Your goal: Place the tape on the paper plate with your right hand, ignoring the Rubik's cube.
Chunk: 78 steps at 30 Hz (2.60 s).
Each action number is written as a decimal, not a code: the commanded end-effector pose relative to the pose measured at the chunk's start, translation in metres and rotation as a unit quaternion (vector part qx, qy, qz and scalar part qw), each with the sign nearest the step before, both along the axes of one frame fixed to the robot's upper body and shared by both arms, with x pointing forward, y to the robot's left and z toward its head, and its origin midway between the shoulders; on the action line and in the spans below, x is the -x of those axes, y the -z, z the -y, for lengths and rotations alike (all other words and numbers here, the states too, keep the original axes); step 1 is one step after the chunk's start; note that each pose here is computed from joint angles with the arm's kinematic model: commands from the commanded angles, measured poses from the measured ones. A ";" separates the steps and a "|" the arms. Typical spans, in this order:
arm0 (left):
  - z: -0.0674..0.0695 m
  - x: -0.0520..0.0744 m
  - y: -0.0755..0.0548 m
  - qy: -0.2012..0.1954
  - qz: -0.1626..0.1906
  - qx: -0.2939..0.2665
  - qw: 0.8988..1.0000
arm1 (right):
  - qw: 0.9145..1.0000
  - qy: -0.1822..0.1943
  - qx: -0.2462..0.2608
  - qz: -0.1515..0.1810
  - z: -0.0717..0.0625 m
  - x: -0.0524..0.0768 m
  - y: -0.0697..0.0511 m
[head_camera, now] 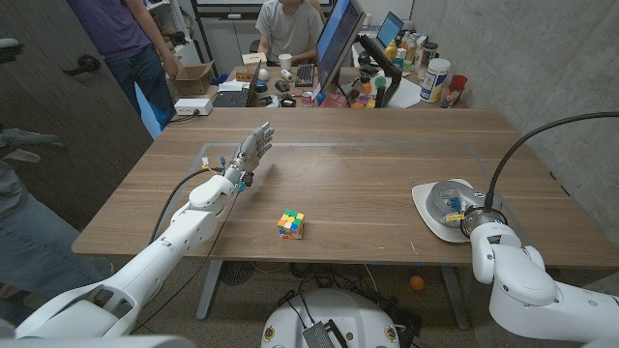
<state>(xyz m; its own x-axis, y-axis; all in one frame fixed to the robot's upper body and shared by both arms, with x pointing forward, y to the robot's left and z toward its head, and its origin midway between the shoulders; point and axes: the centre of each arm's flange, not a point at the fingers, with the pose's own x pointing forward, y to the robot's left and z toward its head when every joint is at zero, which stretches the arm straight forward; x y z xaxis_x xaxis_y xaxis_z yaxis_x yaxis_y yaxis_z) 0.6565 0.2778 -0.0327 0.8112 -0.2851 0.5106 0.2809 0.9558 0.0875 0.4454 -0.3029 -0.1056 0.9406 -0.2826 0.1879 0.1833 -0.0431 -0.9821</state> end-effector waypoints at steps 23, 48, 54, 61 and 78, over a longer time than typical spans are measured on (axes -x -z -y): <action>-0.001 -0.001 0.000 0.003 0.001 0.001 1.000 | 1.000 0.003 0.001 -0.012 -0.005 0.014 -0.013; 0.000 -0.005 -0.003 0.003 0.002 -0.004 1.000 | 0.999 0.010 0.010 0.052 -0.007 0.033 -0.031; 0.000 -0.005 -0.007 0.004 0.006 -0.007 1.000 | 0.995 -0.002 0.005 0.095 -0.009 0.038 -0.037; 0.000 0.001 -0.012 0.000 0.017 -0.011 1.000 | 0.988 -0.023 -0.010 0.151 -0.016 0.038 -0.050; -0.026 0.030 -0.012 -0.016 0.047 -0.016 0.999 | 0.962 -0.118 -0.101 0.225 -0.042 0.021 -0.078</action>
<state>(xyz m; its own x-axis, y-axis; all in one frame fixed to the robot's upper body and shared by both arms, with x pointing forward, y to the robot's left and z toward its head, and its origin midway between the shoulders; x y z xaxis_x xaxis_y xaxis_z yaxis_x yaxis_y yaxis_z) 0.6437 0.2870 -0.0203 0.7822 -0.2871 0.5529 0.2588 0.9570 0.1309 0.4178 -0.2741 -0.0427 0.8526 -0.1882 0.4876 0.5085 0.0832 -0.8570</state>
